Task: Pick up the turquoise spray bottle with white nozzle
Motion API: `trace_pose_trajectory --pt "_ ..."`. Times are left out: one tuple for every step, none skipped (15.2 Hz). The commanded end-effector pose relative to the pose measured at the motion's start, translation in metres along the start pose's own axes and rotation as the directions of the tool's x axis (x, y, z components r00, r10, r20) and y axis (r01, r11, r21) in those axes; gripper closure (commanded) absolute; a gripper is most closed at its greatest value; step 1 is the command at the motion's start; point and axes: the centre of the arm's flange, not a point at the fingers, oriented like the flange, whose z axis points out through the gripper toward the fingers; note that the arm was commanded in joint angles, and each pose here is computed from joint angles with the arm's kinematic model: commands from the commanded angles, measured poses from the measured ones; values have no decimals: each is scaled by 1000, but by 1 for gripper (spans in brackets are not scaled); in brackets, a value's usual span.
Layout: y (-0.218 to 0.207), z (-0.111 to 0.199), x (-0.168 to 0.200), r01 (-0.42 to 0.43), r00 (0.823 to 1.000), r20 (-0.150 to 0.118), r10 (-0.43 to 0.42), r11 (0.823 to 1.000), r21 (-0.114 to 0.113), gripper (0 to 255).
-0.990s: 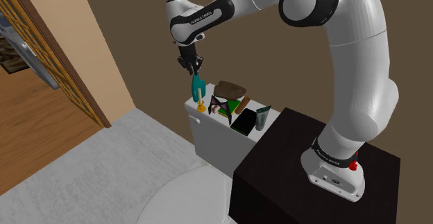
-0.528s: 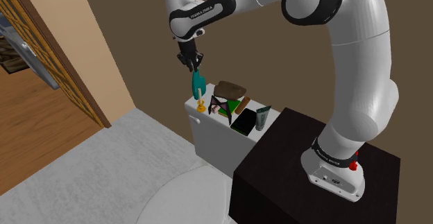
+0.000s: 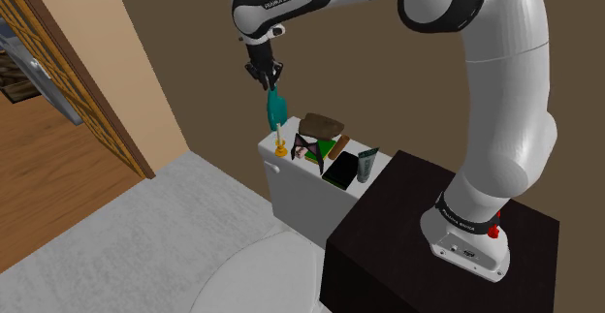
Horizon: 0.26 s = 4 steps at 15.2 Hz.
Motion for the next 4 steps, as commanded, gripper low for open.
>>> trace_pose_trajectory --pt "1 -11 1 0 1000 0 0 1000 0 255" --pt "1 -16 1 0 1000 0 0 1000 0 255" --pt "2 -17 1 0 1000 0 0 1000 0 255" --pt "1 -17 1 0 1000 0 0 1000 0 255"
